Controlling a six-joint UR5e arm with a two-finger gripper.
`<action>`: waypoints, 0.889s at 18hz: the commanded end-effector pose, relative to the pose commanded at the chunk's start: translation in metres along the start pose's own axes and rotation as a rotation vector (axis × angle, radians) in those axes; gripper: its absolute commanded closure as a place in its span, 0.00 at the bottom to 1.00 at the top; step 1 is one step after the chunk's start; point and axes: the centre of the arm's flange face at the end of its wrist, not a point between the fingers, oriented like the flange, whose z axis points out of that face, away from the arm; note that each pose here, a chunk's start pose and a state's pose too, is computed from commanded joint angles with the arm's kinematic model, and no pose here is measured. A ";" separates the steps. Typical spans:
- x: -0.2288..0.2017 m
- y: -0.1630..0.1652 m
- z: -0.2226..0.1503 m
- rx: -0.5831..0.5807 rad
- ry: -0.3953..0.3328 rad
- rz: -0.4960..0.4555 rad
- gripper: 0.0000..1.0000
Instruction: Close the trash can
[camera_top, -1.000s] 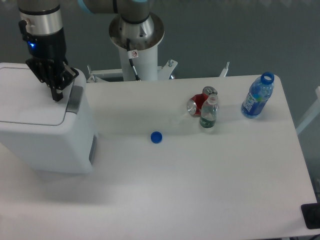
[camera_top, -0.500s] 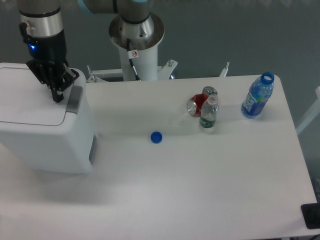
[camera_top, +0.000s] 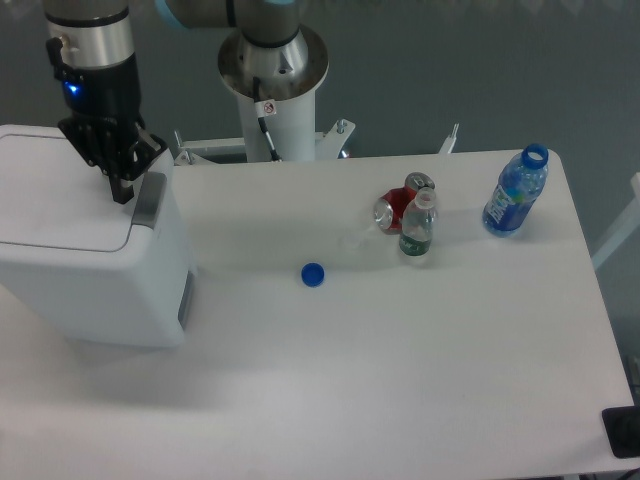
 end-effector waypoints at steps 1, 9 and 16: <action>-0.013 0.002 0.000 0.001 -0.005 -0.022 0.69; -0.134 0.041 -0.002 0.024 -0.027 -0.249 0.41; -0.228 0.086 0.047 -0.065 -0.028 -0.311 0.00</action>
